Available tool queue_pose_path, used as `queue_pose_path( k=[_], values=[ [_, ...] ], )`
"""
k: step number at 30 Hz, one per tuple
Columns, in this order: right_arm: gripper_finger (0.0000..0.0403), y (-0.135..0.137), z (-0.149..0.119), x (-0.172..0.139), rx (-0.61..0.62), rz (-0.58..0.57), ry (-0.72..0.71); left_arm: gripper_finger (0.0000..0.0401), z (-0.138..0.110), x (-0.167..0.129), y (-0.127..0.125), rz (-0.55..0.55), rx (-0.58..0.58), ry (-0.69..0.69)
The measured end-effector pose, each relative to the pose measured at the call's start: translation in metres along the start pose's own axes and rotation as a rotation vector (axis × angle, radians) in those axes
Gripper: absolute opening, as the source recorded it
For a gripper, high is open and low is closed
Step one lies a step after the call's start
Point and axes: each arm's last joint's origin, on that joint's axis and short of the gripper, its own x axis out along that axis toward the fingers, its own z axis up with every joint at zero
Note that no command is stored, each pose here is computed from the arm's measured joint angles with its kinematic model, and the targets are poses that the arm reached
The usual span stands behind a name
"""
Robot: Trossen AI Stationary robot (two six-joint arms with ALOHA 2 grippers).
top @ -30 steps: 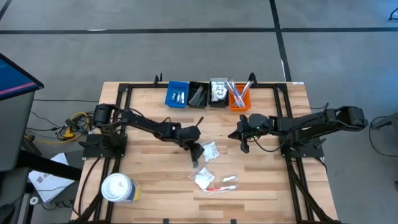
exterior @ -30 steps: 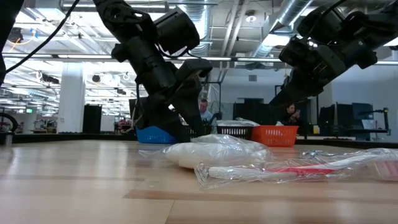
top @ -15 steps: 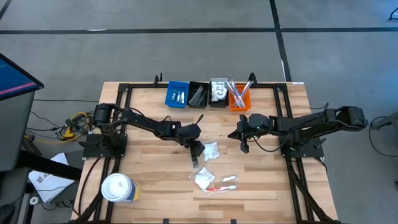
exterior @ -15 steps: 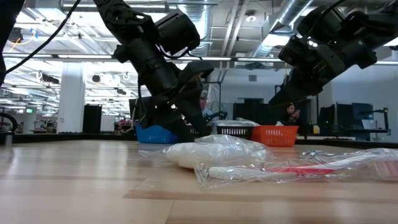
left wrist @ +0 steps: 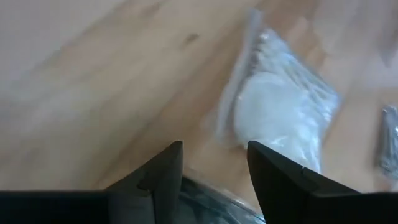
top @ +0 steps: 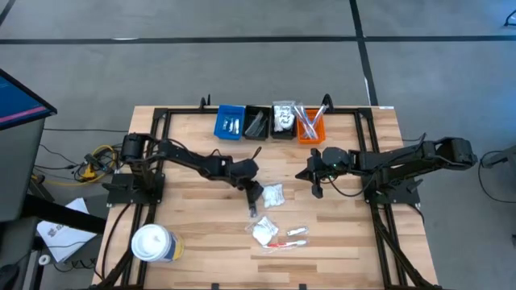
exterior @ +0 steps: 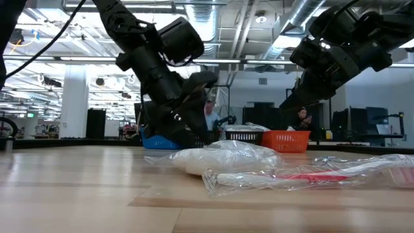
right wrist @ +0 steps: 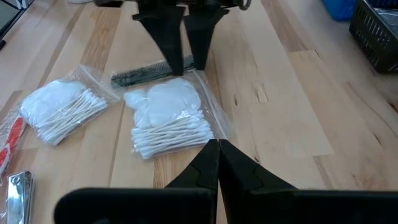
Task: Pick & Place Travel size toiletries
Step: Put the white vanity pack into the right black bin
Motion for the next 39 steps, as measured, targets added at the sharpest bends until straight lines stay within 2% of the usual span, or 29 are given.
queue_pose_path(
  k=[9,14,31,39],
  values=[
    [0.0001,0.0,0.0,0.0,-0.002,0.0,0.0,0.0179,0.001,0.004,0.014,-0.079,0.049,-0.065],
    [0.0001,0.0,0.0,0.0,-0.002,0.0,0.0,0.0173,0.001,0.003,0.013,-0.19,0.064,-0.091],
    [0.0001,0.0,0.0,0.0,0.0,0.0,-0.001,0.0168,0.003,0.004,0.015,-0.201,0.099,-0.114],
    [0.0001,0.0,0.0,0.0,-0.001,0.001,-0.003,0.0168,0.003,0.018,0.026,-0.193,0.074,-0.111]
  ],
)
